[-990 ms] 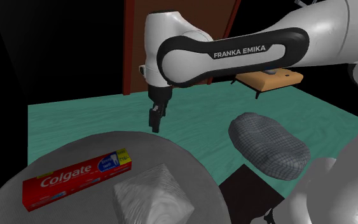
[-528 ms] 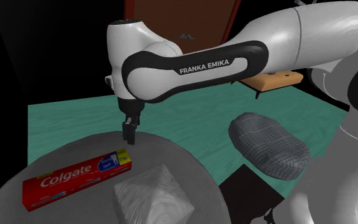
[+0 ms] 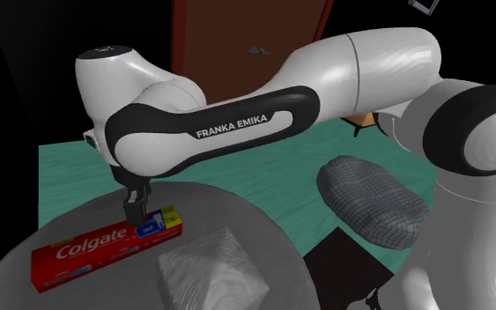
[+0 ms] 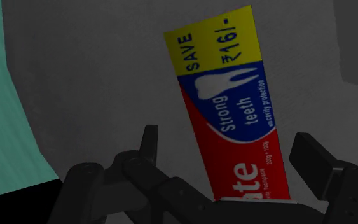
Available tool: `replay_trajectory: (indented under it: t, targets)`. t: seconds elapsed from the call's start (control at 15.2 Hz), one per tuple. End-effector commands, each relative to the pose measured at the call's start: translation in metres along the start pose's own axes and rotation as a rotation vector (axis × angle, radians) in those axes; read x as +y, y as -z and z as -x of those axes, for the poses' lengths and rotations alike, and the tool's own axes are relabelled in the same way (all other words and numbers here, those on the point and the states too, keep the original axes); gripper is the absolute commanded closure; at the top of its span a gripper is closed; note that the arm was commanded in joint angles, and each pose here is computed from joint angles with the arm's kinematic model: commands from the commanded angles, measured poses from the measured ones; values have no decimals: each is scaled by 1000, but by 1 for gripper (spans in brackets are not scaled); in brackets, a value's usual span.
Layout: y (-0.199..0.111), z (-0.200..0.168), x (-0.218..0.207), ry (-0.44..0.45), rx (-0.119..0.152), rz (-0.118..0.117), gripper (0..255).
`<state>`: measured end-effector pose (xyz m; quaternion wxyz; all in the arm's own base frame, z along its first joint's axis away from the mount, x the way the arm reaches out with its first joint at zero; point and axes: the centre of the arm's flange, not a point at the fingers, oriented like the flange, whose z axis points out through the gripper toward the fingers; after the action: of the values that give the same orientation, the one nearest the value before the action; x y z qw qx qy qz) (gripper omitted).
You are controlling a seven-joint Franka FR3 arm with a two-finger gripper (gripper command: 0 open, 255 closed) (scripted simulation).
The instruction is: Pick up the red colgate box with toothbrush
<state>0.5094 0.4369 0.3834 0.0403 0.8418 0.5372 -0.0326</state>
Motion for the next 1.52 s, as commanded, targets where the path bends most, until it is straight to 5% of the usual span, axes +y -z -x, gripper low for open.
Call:
replay_trajectory:
  t: [0.0, 0.2, 0.79, 0.86, 1.45]
  targets:
    - [-6, -21, -13, 57, 4, 4, 0]
    - [-14, -48, -34, 133, 10, 9, 0]
    - [-54, -52, -35, 133, 10, 9, 0]
    - [-55, -52, -35, 133, 10, 9, 255]
    - [-54, -52, -35, 133, 10, 9, 255]
